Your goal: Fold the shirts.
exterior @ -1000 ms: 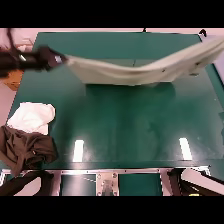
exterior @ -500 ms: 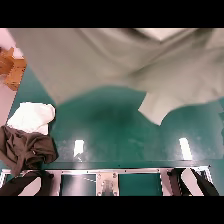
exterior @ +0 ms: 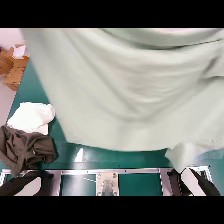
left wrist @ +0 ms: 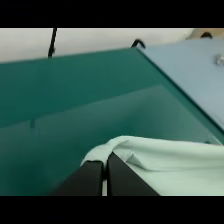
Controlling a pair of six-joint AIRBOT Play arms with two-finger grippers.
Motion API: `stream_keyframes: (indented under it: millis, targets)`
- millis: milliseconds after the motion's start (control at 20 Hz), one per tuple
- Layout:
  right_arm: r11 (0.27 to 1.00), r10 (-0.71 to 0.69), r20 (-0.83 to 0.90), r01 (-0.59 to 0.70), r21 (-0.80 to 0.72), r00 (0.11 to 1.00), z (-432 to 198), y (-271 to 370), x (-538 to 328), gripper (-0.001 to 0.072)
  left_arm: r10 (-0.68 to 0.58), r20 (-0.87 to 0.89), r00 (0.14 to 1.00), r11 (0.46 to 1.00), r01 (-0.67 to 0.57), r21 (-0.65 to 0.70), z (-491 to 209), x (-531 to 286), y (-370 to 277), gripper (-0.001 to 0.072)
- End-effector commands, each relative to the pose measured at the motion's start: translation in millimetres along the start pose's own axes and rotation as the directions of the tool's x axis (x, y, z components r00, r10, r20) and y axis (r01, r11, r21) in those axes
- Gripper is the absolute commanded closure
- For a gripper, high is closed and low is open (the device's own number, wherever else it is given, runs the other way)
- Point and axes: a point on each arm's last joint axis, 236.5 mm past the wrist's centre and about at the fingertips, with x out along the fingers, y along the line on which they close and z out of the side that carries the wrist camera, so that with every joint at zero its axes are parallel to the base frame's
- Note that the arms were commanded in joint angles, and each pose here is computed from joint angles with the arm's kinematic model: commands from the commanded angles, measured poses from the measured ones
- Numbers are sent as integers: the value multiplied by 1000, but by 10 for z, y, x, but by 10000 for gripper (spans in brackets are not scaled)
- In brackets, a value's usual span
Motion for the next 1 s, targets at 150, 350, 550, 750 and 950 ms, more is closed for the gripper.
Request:
stream_keyframes:
  millis: [150, 350, 550, 750, 950]
  targets:
    - [936, -4, -432, 156, 317, 902, -2744, -1169, 1242, 691, -71, -397, 915, 949, -61, -311, -1832, 1550, 1575, 683]
    - [883, 64, -584, 226, 411, 810, -3980, -1461, 1753, 691, -137, -404, 904, 865, -89, -493, -2654, 2262, 2188, 682]
    - [837, 82, -585, 263, 481, 807, -4246, -1648, 2200, 692, -99, -374, 922, 844, -120, -522, -2806, 2572, 2550, 682]
    - [829, 71, -536, 249, 500, 841, -4033, -1763, 2467, 692, -50, -300, 953, 858, -112, -501, -2424, 2657, 2665, 683]
    - [860, 55, -468, 196, 470, 882, -3587, -1791, 2617, 692, -30, -241, 970, 878, -90, -470, -2059, 2650, 2650, 683]
